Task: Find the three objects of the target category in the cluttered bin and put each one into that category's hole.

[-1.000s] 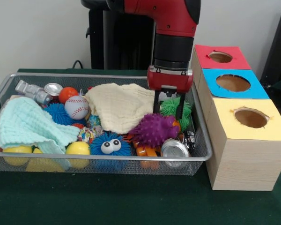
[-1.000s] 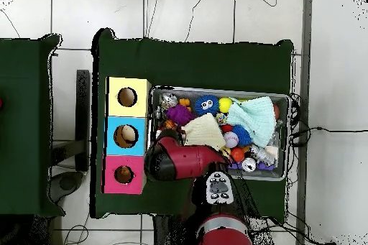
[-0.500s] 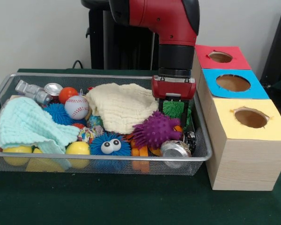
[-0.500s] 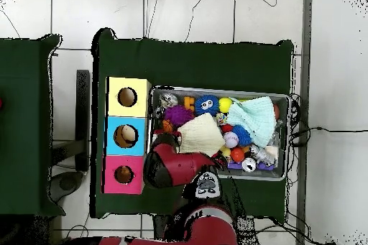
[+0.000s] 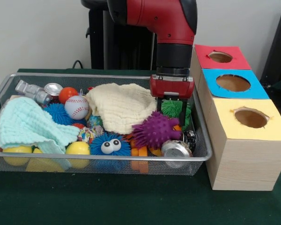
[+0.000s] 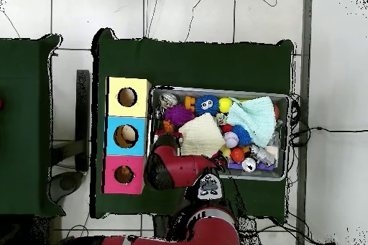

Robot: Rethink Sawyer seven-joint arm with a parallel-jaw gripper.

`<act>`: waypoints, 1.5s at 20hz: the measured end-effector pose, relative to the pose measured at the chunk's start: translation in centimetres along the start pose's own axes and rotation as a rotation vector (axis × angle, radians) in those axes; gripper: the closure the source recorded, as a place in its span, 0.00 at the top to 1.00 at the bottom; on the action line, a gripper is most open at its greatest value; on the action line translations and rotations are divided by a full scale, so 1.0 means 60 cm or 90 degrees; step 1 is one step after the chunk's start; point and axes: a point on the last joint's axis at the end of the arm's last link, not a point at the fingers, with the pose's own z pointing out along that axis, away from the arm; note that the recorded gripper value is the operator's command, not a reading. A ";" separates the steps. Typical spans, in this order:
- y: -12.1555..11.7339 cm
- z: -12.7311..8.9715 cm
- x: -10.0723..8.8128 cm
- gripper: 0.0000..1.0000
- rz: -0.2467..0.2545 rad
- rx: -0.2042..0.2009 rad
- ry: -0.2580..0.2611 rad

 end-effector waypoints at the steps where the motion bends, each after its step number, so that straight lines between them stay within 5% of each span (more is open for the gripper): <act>1: 0.000 0.000 0.000 1.00 0.001 0.000 0.000; 2: 0.000 0.000 0.000 1.00 0.002 0.001 0.000; 3: 0.000 0.002 0.000 0.00 0.006 0.002 0.001; 23: -0.008 0.001 -0.007 0.00 0.025 -0.003 0.012; 28: -0.021 -0.022 -0.021 0.00 0.051 0.002 0.081; 30: -0.034 -0.049 -0.034 0.00 0.065 0.012 0.138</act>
